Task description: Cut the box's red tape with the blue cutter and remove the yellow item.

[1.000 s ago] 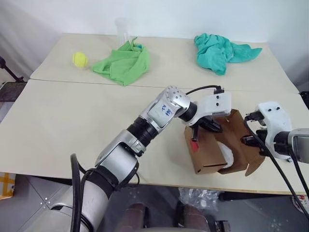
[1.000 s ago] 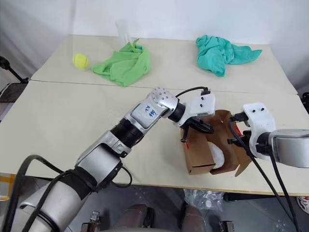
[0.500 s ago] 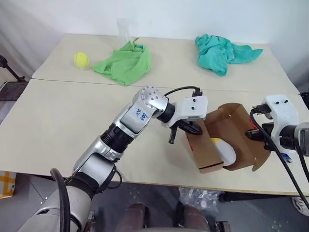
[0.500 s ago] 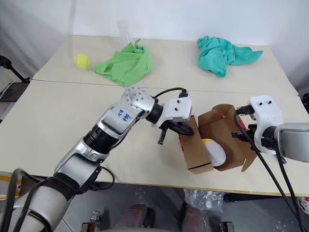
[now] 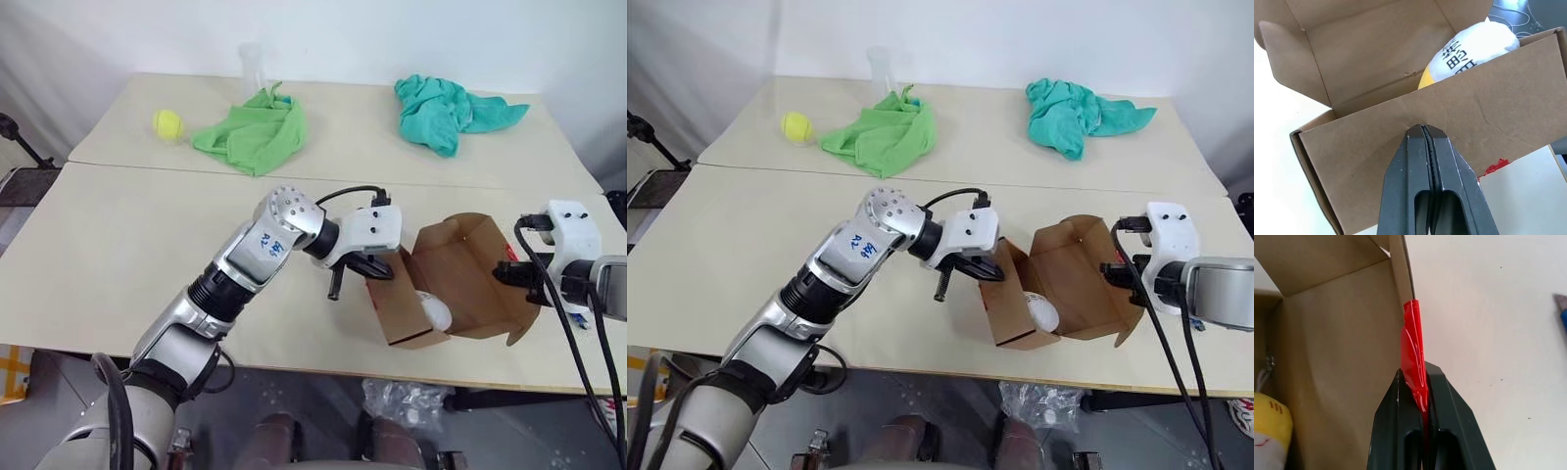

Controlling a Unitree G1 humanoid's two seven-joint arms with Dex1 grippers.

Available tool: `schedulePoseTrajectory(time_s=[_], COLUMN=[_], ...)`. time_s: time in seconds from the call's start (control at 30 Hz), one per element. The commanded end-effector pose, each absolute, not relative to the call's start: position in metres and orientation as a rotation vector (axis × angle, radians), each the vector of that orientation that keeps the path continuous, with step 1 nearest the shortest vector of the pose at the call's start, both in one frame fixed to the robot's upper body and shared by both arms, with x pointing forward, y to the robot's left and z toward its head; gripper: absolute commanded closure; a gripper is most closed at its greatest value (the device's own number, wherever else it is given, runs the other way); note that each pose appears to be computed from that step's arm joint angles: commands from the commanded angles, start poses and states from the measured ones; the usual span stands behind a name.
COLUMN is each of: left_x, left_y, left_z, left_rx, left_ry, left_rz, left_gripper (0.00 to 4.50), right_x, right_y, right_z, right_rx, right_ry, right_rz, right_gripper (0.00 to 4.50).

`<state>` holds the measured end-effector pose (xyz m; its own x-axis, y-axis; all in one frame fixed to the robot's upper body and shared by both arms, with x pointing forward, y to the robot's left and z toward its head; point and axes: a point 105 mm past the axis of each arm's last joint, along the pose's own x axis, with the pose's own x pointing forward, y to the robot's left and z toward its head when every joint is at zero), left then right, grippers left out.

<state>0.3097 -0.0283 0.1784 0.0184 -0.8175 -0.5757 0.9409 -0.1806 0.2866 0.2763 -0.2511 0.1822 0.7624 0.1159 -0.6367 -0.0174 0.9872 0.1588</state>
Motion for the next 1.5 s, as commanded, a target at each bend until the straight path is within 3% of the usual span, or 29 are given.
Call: schedulePoseTrajectory(time_s=[0.03,0.5,0.8,0.97,1.07,1.3,1.43,1.5], left_x=[0.311,0.315,0.324,0.33,0.335,0.343,0.347,0.349], left_y=[-0.019,-0.018,-0.026,-0.025,-0.019,-0.012,-0.009,-0.007], left_z=[0.13,0.115,0.117,0.121,0.124,0.126,0.125,0.125], left_rx=[0.787,0.78,0.756,0.759,0.768,0.777,0.781,0.783], left_ry=[0.411,0.443,0.425,0.422,0.427,0.433,0.439,0.44], left_rz=[-1.56,-1.529,-1.501,-1.49,-1.469,-1.441,-1.426,-1.42], left_gripper=[4.5,4.5,4.5,4.5,4.5,4.5,4.5,4.5], right_x=[0.28,0.269,0.267,0.265,0.273,0.277,0.282,0.285], right_y=[-0.255,-0.243,-0.225,-0.226,-0.233,-0.252,-0.261,-0.266], right_z=[0.198,0.157,0.153,0.146,0.153,0.157,0.178,0.186], right_rx=[0.225,0.395,0.342,0.198,0.186,0.006,-0.142,-0.205], right_ry=[0.616,0.691,0.722,0.75,0.674,0.593,0.449,0.388], right_rz=[0.077,0.146,0.205,0.186,0.165,0.137,0.144,0.143], right_gripper=[4.45,4.45,4.45,4.45,3.86,1.42,0.07,0.03])
